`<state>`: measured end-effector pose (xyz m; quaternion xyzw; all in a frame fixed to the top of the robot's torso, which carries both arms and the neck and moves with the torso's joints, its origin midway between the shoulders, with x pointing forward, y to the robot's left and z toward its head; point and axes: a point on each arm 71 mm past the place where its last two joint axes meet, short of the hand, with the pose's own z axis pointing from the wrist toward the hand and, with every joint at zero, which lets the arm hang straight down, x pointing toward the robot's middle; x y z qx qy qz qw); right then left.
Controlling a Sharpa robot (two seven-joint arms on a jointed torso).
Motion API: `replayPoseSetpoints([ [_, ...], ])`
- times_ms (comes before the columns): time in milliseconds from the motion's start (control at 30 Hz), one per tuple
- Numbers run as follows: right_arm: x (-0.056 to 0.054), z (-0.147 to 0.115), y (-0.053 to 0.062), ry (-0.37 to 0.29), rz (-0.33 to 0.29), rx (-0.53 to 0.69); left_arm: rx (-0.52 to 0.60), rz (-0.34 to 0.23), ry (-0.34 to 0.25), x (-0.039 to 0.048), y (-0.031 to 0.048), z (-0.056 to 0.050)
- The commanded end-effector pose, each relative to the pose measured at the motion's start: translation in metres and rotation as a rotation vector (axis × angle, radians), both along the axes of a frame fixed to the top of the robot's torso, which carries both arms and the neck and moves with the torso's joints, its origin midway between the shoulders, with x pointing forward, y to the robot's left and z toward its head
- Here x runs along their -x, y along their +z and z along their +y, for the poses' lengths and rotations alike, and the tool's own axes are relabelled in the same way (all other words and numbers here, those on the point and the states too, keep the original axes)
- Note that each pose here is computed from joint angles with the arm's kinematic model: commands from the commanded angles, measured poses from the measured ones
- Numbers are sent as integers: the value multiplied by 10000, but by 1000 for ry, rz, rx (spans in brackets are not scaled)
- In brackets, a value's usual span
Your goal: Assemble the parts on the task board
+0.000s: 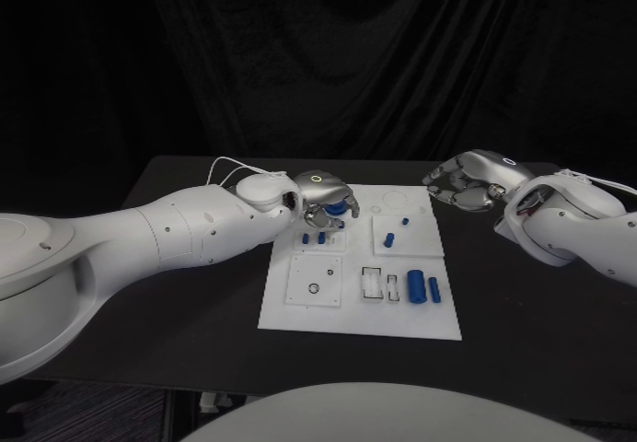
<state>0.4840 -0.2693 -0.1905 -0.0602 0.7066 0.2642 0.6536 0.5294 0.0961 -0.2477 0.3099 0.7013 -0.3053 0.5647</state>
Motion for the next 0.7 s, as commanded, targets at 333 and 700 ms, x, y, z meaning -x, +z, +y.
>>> replayPoseSetpoints([
  [333, -3, 4, -4, -12, -3, -1, -54, 48, 23, -7, -164, 29],
  [700, -1, 9, -4, -11, -3, -2, -73, 25, 38, -24, -269, 69],
])
